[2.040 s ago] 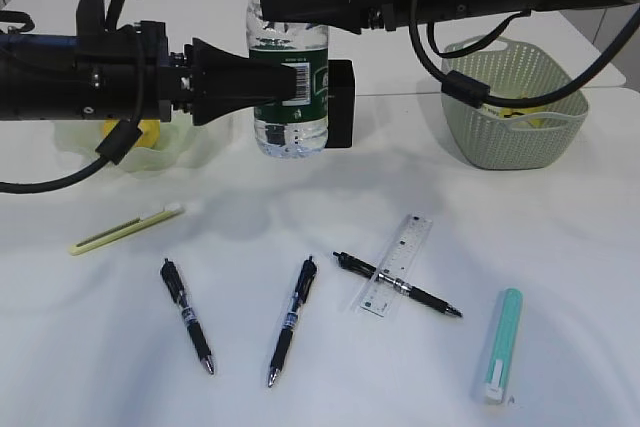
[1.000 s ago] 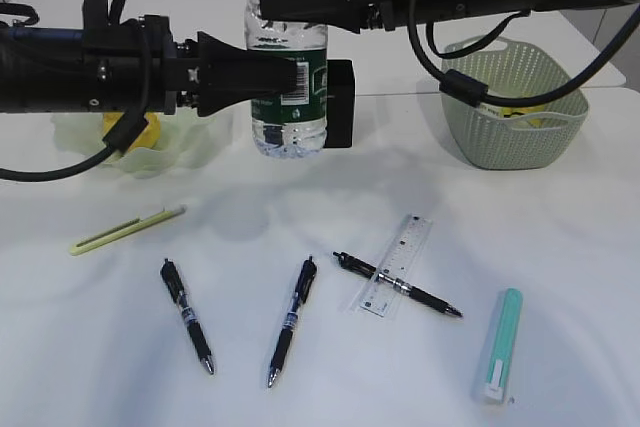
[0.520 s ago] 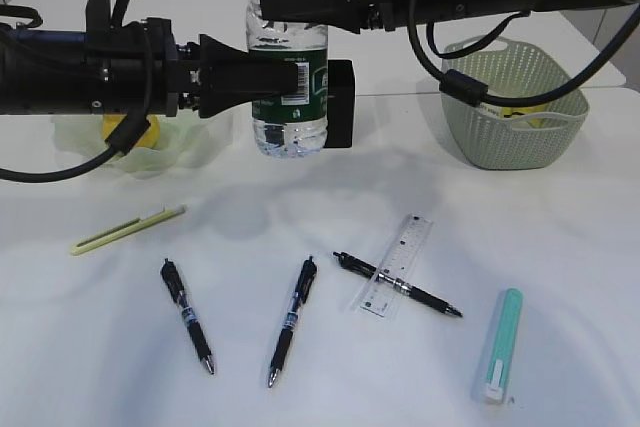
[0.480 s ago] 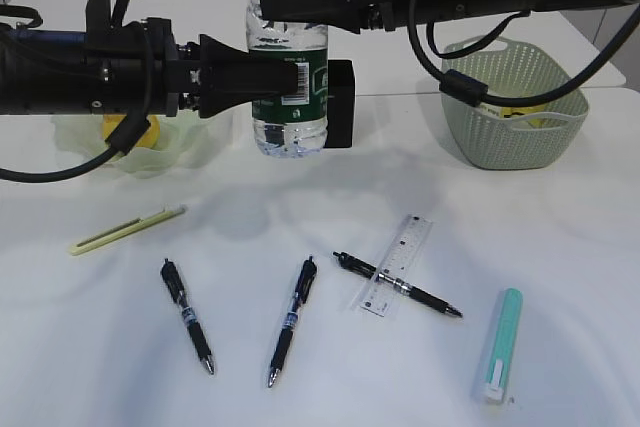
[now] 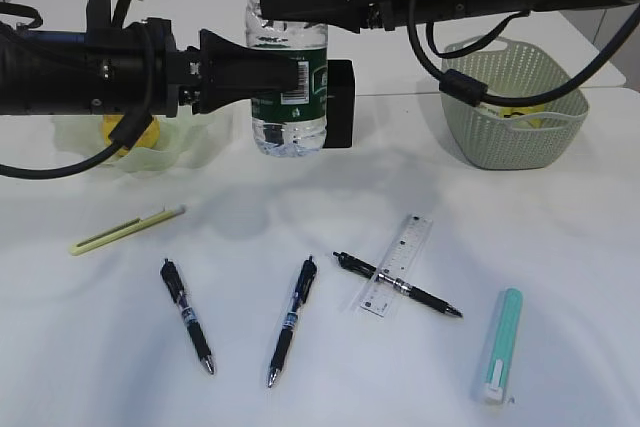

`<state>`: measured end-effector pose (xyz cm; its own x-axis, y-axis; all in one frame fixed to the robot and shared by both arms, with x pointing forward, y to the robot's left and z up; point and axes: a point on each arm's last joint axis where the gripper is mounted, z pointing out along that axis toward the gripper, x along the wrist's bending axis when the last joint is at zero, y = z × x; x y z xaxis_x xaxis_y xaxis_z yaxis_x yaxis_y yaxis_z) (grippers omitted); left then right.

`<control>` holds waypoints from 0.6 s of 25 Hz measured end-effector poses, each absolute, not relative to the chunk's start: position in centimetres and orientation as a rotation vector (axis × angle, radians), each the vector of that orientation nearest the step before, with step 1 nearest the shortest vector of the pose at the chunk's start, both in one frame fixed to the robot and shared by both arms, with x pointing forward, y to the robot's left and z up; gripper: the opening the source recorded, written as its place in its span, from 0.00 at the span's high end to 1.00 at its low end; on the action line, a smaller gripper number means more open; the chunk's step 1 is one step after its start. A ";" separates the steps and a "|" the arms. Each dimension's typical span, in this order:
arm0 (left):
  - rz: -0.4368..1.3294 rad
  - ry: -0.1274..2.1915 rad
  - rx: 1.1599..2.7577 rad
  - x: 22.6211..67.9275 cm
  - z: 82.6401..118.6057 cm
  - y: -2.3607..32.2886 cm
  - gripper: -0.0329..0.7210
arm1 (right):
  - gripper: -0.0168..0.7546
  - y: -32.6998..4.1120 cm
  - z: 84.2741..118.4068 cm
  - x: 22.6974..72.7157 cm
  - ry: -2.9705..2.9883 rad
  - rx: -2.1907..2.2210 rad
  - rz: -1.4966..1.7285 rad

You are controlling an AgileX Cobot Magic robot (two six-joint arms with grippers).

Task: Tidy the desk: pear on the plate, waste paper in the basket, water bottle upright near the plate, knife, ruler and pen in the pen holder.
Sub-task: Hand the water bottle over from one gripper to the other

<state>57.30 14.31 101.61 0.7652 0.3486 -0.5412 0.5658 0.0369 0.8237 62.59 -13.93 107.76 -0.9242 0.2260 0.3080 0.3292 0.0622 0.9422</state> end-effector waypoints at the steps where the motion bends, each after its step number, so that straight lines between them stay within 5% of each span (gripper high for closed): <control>1: -0.196 0.762 1.570 57.3 101.6 14.3 0.10 | 0.47 -13.9 107.8 62.6 -2.231 -0.585 -2.016; 15: -0.236 0.762 1.574 56.9 101.7 13.2 0.09 | 0.47 -13.1 107.8 62.2 -2.226 -0.555 -2.003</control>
